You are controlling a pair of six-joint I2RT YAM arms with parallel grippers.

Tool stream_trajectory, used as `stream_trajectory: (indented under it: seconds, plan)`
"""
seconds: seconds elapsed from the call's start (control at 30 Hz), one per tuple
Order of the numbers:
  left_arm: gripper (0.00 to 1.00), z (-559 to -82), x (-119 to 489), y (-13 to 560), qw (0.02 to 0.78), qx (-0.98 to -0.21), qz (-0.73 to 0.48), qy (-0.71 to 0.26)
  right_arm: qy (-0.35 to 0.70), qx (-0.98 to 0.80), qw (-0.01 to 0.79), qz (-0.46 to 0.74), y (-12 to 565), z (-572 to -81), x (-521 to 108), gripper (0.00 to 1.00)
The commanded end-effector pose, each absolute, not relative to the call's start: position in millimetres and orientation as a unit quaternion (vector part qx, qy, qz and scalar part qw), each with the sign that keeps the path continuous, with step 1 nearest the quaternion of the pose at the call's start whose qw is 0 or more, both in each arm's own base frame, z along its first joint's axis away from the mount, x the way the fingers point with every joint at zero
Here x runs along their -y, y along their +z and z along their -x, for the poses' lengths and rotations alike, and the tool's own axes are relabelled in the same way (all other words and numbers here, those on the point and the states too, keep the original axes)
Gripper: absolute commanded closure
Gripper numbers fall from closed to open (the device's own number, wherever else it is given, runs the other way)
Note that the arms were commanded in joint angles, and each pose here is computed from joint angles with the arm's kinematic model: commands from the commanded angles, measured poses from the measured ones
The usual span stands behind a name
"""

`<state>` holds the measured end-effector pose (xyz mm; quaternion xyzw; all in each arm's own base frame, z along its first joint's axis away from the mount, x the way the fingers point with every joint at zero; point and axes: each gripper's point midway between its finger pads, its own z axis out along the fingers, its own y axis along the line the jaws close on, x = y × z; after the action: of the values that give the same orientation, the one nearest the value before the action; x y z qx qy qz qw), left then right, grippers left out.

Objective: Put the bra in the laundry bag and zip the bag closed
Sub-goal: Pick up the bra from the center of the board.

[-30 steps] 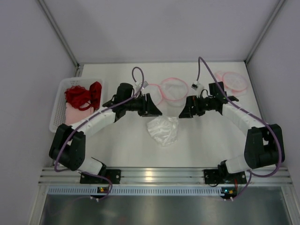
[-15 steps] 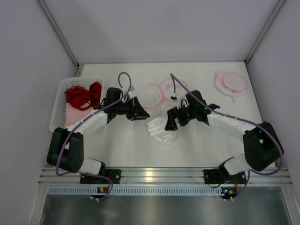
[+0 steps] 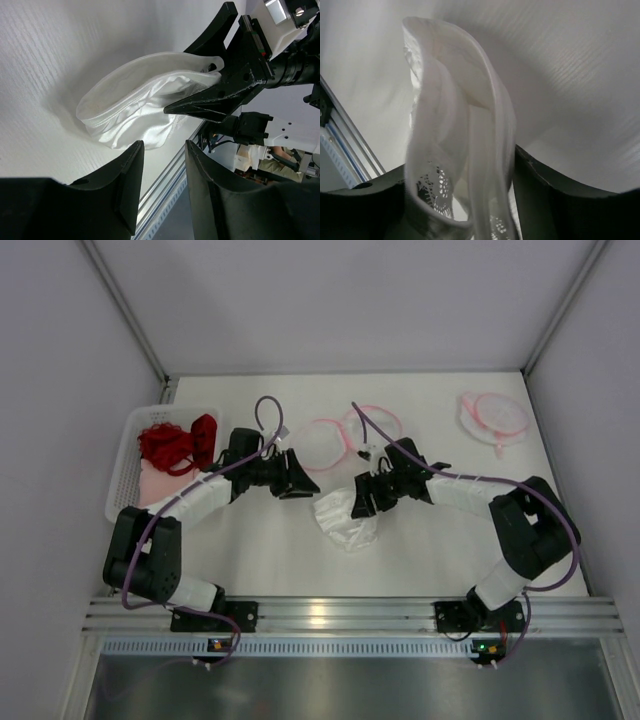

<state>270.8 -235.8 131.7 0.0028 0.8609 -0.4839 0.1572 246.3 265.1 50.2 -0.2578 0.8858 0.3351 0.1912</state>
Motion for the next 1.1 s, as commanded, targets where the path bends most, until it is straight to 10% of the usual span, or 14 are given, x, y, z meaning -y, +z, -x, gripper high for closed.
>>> stream_trajectory:
  seconds: [0.0,0.2,0.6,0.8,1.07]
  plan:
    - [0.56,-271,235,137,0.170,-0.853,-0.021,-0.493,0.379,-0.852,0.230,0.277,79,-260,-291,0.46]
    - [0.51,-279,234,157,0.206,-0.843,-0.045,-0.496,0.408,-0.835,0.230,0.289,98,-255,-290,1.00]
    - [0.43,-347,210,181,0.351,-0.856,-0.098,-0.368,0.406,-0.793,0.393,0.227,223,-309,-222,1.00]
    - [0.40,-344,245,248,0.380,-0.769,-0.173,-0.484,0.414,-0.782,0.396,0.244,244,-313,-217,1.00]
    - [0.13,-314,255,314,0.433,-0.658,-0.326,-0.523,0.398,-0.768,0.354,0.355,236,-285,-223,1.00]
